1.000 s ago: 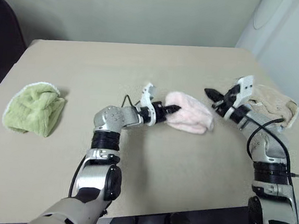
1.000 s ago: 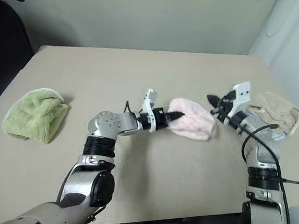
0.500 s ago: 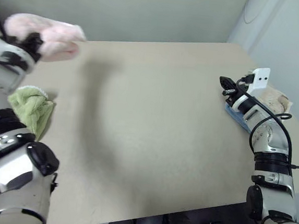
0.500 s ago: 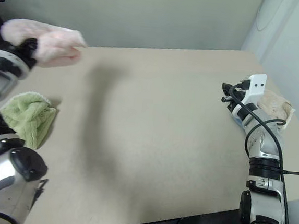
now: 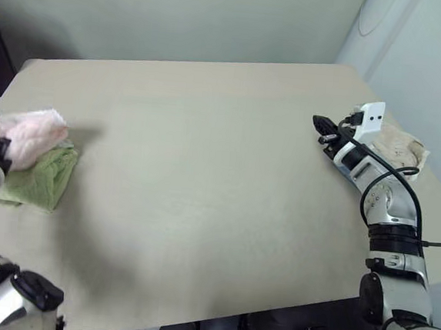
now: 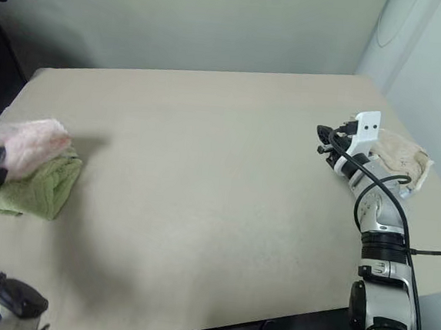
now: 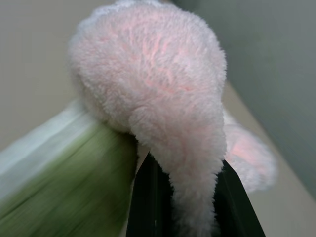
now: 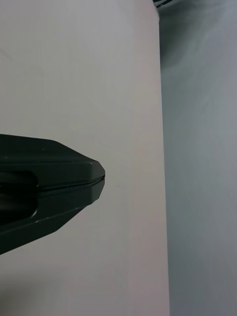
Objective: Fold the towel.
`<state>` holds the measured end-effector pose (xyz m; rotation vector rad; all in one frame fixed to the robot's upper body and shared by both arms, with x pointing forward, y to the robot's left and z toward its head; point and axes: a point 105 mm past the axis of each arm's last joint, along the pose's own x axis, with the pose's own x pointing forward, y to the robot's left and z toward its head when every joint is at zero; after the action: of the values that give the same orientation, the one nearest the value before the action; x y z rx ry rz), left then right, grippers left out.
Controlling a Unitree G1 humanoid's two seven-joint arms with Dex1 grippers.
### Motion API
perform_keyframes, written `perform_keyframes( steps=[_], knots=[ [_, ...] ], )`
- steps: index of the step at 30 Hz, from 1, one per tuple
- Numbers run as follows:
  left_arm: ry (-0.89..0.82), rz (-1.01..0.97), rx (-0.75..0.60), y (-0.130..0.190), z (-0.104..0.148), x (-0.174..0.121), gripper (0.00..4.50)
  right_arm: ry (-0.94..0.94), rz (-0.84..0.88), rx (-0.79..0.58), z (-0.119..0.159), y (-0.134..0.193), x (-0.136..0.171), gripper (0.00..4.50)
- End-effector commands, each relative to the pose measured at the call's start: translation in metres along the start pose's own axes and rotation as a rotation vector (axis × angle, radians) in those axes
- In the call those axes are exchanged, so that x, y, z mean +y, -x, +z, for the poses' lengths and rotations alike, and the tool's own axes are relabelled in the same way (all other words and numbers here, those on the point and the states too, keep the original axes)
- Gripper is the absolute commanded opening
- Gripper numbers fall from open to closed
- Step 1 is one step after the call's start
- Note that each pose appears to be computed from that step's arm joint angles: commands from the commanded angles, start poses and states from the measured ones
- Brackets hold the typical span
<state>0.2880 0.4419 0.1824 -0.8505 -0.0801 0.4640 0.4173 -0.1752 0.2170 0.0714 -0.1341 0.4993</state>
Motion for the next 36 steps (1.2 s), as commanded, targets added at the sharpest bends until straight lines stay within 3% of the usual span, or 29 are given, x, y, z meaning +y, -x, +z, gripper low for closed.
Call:
perform_keyframes(
  steps=[1,2,3,14,20,23,27,30,33,36],
  knots=[
    [0.003,0.008,-0.048,0.017,0.01,0.003,0.01,0.038,0.02,-0.044,0.016,0.0,0.002,0.0],
    [0.022,0.015,-0.055,0.02,0.009,0.006,0.01,0.038,0.025,-0.042,0.016,-0.002,0.003,0.0],
    [0.039,0.016,-0.062,0.021,0.008,0.007,0.69,0.037,0.029,-0.041,0.015,-0.003,0.004,0.0],
    [0.139,-0.059,-0.114,0.033,0.018,0.0,4.46,0.024,0.068,-0.031,0.009,-0.011,0.013,0.0],
    [0.116,-0.074,-0.109,0.053,0.022,0.009,4.46,0.013,0.099,-0.028,0.008,-0.013,0.02,0.0],
    [0.019,-0.182,-0.051,0.072,0.014,0.001,4.46,0.008,0.109,-0.023,0.006,-0.014,0.023,0.0],
    [-0.189,-0.303,0.138,0.104,-0.029,-0.003,4.46,0.007,0.12,-0.016,0.004,-0.016,0.025,0.0],
    [-0.329,-0.434,0.239,0.125,-0.063,-0.024,4.46,0.011,0.127,-0.013,0.006,-0.02,0.025,0.0],
    [-0.48,-0.552,0.255,0.124,-0.081,-0.051,4.46,0.021,0.14,0.005,0.004,-0.021,0.027,0.0],
    [-0.722,-0.602,0.246,0.1,-0.098,-0.075,4.46,0.109,0.172,0.071,-0.01,-0.015,0.028,0.0]
  ],
)
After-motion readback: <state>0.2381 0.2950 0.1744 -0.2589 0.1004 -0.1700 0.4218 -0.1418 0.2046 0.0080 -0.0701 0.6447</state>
